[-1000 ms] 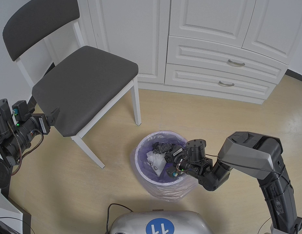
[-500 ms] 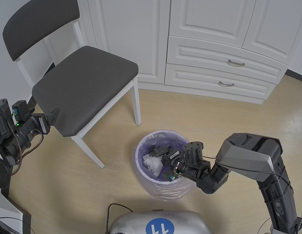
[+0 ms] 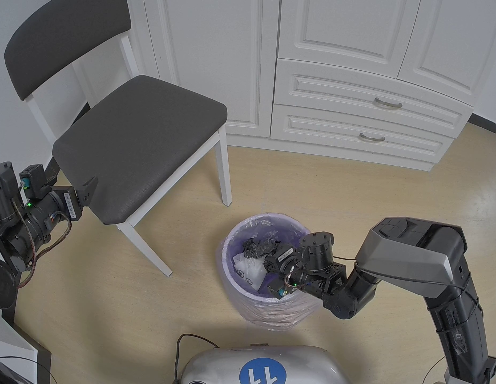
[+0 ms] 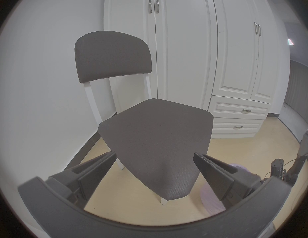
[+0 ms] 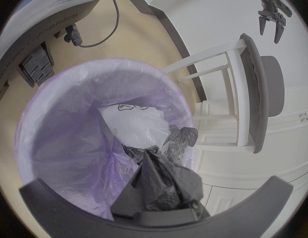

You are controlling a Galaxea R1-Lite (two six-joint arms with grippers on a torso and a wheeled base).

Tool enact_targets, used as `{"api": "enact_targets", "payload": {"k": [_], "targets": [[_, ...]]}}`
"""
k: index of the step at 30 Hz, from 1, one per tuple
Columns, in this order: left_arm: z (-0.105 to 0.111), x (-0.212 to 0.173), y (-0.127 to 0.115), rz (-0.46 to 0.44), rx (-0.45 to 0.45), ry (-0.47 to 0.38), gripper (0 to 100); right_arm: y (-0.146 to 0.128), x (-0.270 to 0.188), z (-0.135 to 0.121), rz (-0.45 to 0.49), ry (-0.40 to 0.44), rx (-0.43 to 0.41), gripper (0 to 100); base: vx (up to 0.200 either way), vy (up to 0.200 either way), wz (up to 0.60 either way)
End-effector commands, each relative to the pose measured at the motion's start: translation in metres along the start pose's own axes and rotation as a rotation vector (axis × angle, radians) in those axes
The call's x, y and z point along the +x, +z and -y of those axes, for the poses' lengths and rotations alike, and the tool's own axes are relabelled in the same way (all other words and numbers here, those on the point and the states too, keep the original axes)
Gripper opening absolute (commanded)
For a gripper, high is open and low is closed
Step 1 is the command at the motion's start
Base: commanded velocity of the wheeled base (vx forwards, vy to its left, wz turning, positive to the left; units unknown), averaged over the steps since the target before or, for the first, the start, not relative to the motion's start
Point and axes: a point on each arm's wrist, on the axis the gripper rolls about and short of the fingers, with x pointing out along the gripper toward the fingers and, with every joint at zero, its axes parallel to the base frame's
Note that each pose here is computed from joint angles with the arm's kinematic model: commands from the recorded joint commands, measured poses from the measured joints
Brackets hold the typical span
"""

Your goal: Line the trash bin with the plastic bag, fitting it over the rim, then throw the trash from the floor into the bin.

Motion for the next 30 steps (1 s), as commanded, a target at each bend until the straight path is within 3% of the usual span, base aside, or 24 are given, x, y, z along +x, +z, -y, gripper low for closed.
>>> {"api": "enact_targets", "payload": {"k": [1,2,3,20,27,30], "targets": [[0.0,0.0,0.0,0.001,0.0,0.001,100,0.001,-0.003,-0.003,0.003,0.012,0.001,0,0.0,0.0,0.0],[0.0,0.0,0.0,0.001,0.0,0.001,100,0.001,-0.003,-0.003,0.003,0.012,0.001,0,0.0,0.0,0.0],[0.0,0.0,0.0,0.001,0.0,0.001,100,0.001,-0.003,-0.003,0.003,0.015,0.001,100,0.0,0.0,0.0],[-0.004,0.0,0.001,0.007,-0.002,0.016,100,-0.001,-0.008,0.016,-0.002,-0.031,-0.001,100,0.0,0.0,0.0],[-0.003,0.0,0.001,0.004,0.0,0.015,100,0.006,-0.015,0.039,0.01,-0.084,-0.008,100,0.0,0.0,0.0],[-0.003,0.0,0.0,0.002,0.0,0.015,100,0.011,-0.019,0.046,0.011,-0.101,0.026,100,0.0,0.0,0.0]]}}
